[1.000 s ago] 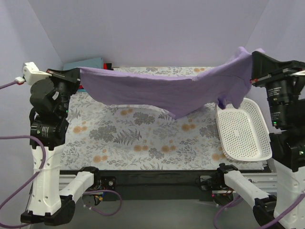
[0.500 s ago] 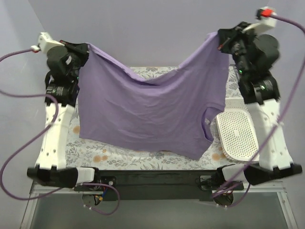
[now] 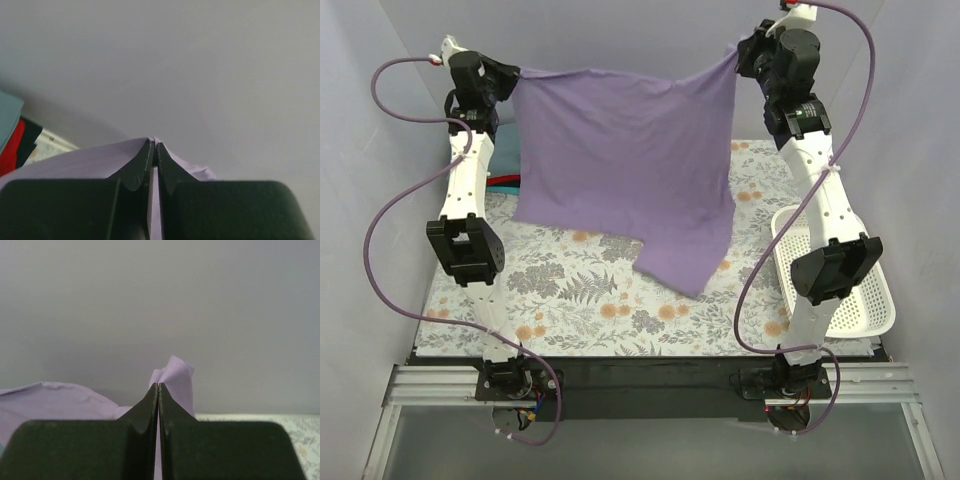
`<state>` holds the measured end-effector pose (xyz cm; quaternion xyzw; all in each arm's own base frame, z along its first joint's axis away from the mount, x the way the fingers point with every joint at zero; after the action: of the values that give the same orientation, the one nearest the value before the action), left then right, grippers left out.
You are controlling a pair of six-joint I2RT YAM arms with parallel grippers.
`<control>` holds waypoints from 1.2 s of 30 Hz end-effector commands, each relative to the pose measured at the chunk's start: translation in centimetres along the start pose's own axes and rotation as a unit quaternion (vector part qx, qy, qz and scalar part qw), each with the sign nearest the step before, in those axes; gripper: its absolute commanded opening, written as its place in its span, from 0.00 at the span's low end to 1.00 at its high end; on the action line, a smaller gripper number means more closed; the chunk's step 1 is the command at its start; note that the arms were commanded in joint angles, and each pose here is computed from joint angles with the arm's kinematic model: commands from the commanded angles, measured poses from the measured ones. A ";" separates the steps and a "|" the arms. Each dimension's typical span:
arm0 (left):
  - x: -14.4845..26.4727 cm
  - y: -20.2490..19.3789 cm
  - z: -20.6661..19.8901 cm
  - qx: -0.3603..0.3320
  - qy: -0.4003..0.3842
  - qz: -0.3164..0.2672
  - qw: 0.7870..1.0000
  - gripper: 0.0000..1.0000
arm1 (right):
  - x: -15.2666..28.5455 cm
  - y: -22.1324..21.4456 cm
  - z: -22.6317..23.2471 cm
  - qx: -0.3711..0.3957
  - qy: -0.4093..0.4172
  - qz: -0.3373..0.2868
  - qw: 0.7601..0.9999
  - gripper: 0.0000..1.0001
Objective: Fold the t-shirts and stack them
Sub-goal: Flatten the tshirt out
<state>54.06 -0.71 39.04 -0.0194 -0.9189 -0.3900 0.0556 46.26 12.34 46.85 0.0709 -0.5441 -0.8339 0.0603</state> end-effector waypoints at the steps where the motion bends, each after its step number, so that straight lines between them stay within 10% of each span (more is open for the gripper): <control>1: 6.0 9.4 -6.8 -0.006 -0.148 -0.121 0.982 0.00 | 5.2 10.7 3.2 0.005 0.055 -0.216 0.975 0.01; 13: 6.3 9.5 -2.1 -0.005 -0.151 -0.105 0.983 0.00 | 8.1 9.0 1.9 0.014 0.036 -0.214 0.976 0.01; 25: 10.5 -6.7 10.6 0.089 -0.017 0.094 0.991 0.00 | 19.0 -12.8 -6.5 -0.067 -0.027 0.053 0.996 0.01; 36: 20.8 -18.6 20.3 0.153 0.233 0.209 0.937 0.00 | 28.5 -29.0 -9.2 -0.178 -0.028 0.315 0.932 0.01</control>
<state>33.00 0.61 15.27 -0.1419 -0.9188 -0.2257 0.2910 21.35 9.12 16.75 -0.1314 -0.4291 -0.8552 0.2594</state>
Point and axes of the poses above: each gripper's point midway between its finger pads, its own x axis back along the fingers, its own z axis along the line the jaws close on, y = z × x, the point moved 9 cm from there along x, back along the fingers, and after that the axes turned 7 degrees about -x, right-handed, at the moved point
